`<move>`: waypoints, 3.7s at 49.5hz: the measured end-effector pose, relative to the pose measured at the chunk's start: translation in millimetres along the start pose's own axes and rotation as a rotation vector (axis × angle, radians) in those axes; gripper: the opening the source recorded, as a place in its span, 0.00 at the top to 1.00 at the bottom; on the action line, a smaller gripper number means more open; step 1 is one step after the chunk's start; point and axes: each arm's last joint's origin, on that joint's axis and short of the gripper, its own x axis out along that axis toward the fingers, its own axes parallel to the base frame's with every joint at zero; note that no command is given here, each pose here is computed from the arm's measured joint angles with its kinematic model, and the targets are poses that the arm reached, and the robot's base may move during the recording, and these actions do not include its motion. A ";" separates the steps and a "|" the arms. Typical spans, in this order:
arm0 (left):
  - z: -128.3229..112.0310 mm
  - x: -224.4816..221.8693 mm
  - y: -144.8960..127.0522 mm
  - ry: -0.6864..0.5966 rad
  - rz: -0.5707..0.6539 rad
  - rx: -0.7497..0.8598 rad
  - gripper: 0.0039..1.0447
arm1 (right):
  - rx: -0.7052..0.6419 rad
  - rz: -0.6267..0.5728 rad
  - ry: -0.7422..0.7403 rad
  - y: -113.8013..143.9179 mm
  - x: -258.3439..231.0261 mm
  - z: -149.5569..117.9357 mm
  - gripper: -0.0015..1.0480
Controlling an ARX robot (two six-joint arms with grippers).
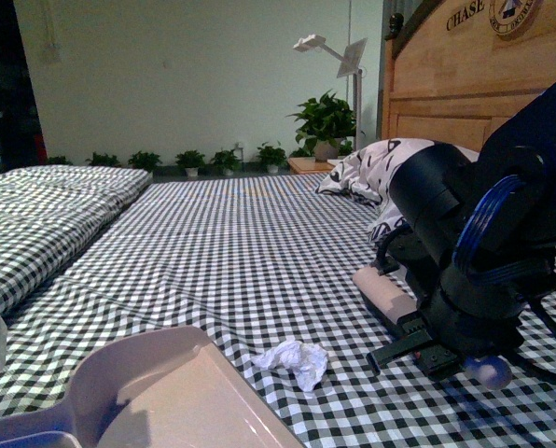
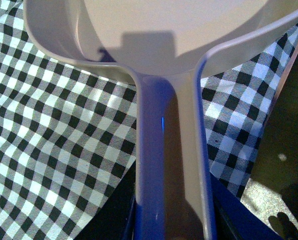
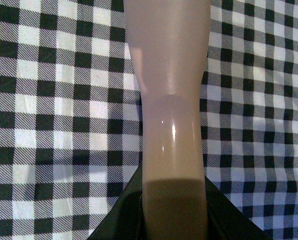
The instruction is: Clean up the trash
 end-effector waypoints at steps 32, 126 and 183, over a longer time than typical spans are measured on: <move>0.0 0.0 0.0 0.000 0.000 0.000 0.74 | 0.006 0.025 0.007 36.3 9.8 -2.5 0.82; 4.2 0.1 4.1 -0.090 0.020 -0.024 0.74 | 0.384 0.155 -0.222 -83.4 -72.1 -5.1 0.82; 71.8 -137.1 -31.4 -0.421 0.697 -0.576 0.74 | 0.413 -0.005 -0.887 -166.9 -236.3 -57.3 0.82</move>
